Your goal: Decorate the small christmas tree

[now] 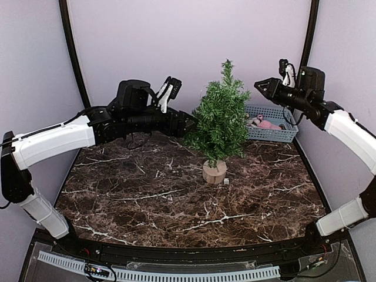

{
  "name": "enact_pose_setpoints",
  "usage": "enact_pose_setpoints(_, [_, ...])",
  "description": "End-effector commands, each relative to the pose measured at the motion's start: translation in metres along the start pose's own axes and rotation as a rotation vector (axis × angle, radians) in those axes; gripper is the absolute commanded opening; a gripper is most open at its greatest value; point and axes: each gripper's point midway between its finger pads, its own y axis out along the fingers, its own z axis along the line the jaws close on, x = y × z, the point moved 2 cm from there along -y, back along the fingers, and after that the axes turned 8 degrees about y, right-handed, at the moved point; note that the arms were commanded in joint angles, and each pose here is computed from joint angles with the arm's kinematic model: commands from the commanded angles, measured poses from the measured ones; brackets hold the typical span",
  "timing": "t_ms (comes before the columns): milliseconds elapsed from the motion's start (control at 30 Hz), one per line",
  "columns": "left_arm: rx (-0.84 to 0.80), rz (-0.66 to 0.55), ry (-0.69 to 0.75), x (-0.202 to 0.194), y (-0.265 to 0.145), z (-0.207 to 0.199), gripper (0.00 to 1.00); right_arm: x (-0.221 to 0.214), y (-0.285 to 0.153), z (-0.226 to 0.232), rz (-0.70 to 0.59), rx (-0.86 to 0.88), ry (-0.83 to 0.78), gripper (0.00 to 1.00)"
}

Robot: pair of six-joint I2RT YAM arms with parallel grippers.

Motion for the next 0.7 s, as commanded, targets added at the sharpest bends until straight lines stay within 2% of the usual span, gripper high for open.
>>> enact_pose_setpoints(0, [0.039, -0.115, -0.027, 0.026, -0.034, 0.002, 0.82, -0.013, -0.024, -0.016, -0.012, -0.109, -0.015, 0.41])
enact_pose_setpoints(100, [0.045, -0.104, -0.028, 0.022, -0.044, 0.002, 0.84, -0.031, -0.036, -0.022, 0.018, -0.122, 0.010, 0.50])
enact_pose_setpoints(333, [0.008, -0.109, -0.045, 0.023, -0.061, -0.005, 0.90, -0.052, -0.062, -0.036, -0.027, -0.157, 0.050, 0.75])
enact_pose_setpoints(500, [-0.049, -0.114, -0.084, 0.036, -0.063, -0.014, 0.92, -0.062, -0.049, -0.061, 0.011, -0.200, 0.065, 0.81])
enact_pose_setpoints(667, [-0.117, -0.094, -0.138, 0.032, -0.053, -0.023, 0.92, -0.063, -0.032, -0.084, 0.034, -0.189, 0.104, 0.85])
